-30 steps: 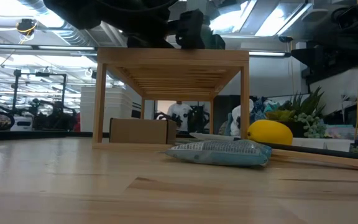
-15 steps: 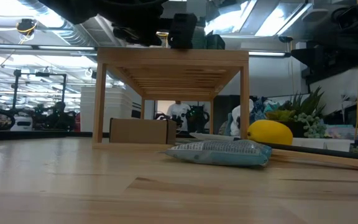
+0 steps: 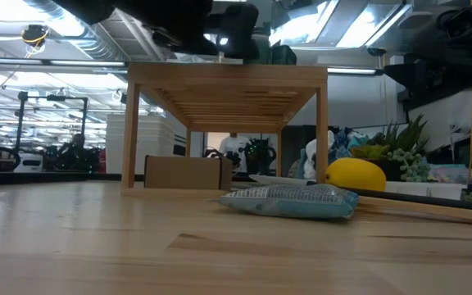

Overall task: Shelf spices
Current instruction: Remove the green seasoning bottle from the shelf

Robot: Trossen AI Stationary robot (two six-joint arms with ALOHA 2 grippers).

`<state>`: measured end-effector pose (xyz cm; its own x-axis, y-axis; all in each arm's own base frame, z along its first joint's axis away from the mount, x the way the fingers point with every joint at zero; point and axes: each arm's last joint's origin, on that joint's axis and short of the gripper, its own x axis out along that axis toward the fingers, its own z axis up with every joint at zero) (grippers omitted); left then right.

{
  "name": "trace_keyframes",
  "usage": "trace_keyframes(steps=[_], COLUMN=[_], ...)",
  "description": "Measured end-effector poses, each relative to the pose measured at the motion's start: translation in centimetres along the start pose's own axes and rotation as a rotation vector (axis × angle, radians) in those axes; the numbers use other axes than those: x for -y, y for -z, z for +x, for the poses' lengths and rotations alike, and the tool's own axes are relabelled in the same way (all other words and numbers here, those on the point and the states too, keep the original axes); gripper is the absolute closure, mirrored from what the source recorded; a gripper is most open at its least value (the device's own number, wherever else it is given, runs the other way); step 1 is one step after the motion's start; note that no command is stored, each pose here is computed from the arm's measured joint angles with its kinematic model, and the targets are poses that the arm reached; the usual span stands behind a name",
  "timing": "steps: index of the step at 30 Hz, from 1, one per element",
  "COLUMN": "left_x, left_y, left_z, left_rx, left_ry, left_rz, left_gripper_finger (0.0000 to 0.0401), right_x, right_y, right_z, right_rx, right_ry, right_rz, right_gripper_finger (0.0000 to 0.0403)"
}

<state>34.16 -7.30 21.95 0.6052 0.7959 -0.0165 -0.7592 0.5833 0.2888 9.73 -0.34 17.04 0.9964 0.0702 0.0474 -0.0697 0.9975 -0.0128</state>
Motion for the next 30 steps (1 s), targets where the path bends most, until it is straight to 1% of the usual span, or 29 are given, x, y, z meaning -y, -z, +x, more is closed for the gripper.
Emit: trace_keyframes(steps=[3,7,10,24,27,30], left_x=[-0.1,-0.3,-0.4,-2.1,-2.3,-2.5], left_y=[0.0,0.0,0.0,0.7,1.0,1.4], left_z=[0.7,1.5,2.0,5.6,6.1,6.6], left_rx=[0.019,0.026,0.031,-0.001,-0.012,-0.040], left_ry=[0.070,0.122,0.155,0.190,0.174,0.159], left_rz=[-0.038,-0.120,-0.145,-0.289,-0.324,-0.332], left_gripper_finger=[0.0002,0.0001,0.0001,0.0001,0.0001,0.0001], right_x=[0.0,0.0,0.0,0.0,0.0,0.0], right_y=[0.0,0.0,0.0,0.0,0.0,0.0], right_z=[0.0,0.0,0.0,0.0,0.0,0.0], right_rx=[0.000,0.000,0.000,-0.001,0.000,-0.001], right_ry=[0.000,0.000,0.000,0.000,0.000,0.000], right_rz=[0.000,0.000,0.000,0.000,0.000,0.000], right_gripper_finger=[0.0096,0.0096,0.0096,0.0096,0.0096,0.0096])
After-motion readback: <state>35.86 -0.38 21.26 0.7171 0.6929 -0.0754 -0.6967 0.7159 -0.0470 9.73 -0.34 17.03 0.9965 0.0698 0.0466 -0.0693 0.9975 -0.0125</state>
